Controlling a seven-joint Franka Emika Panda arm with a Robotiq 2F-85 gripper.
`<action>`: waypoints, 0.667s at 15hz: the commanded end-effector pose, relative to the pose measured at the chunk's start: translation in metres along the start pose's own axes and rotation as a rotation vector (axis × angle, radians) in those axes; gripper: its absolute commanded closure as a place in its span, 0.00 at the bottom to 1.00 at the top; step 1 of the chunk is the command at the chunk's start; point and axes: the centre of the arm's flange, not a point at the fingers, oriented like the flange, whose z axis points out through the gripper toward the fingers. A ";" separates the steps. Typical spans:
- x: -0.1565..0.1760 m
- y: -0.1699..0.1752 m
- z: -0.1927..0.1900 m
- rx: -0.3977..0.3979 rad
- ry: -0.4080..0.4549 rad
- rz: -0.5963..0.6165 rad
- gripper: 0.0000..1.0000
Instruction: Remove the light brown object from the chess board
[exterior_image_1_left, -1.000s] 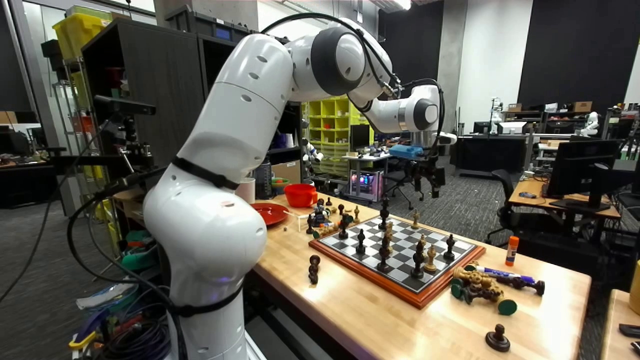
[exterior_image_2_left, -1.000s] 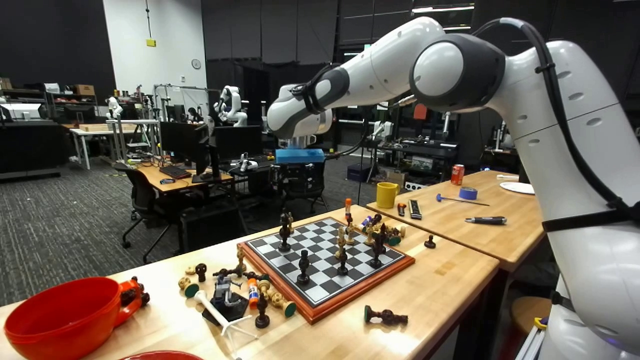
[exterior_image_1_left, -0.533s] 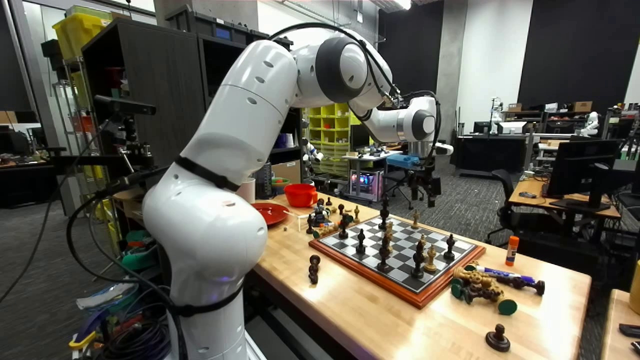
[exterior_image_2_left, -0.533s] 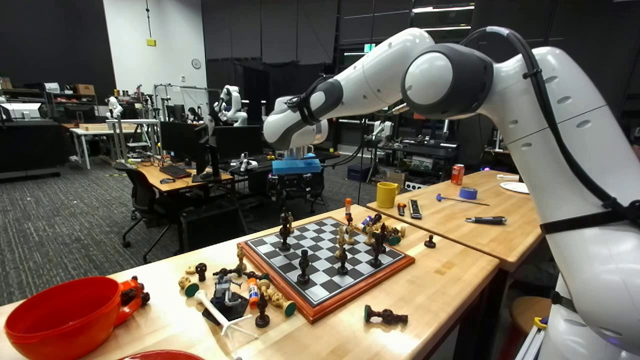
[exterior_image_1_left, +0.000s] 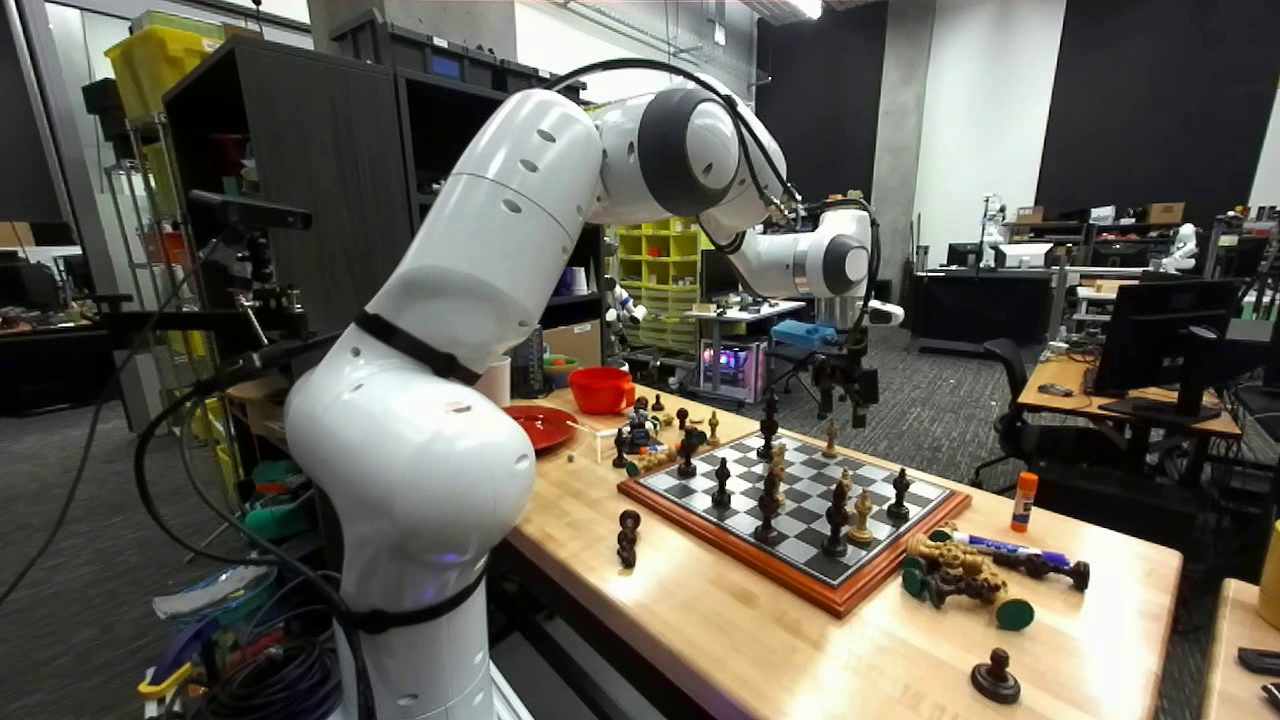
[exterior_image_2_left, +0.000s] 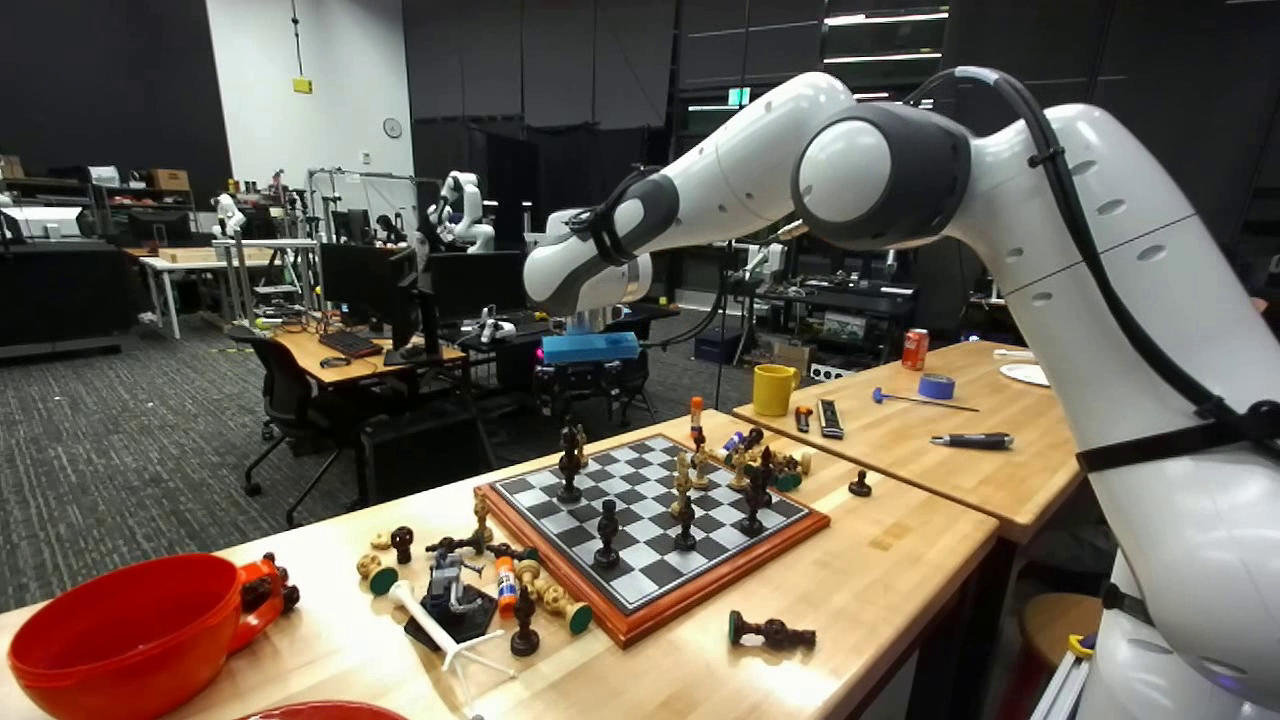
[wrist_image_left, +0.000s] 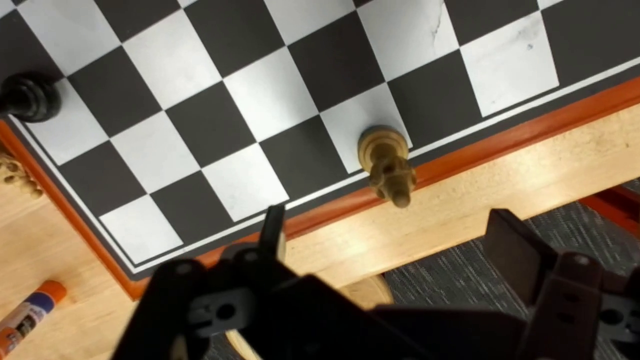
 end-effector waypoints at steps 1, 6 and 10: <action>0.001 -0.006 0.002 0.004 0.001 0.011 0.26; -0.003 -0.010 0.004 0.000 -0.007 0.001 0.62; -0.006 -0.012 0.005 -0.004 -0.009 -0.007 0.92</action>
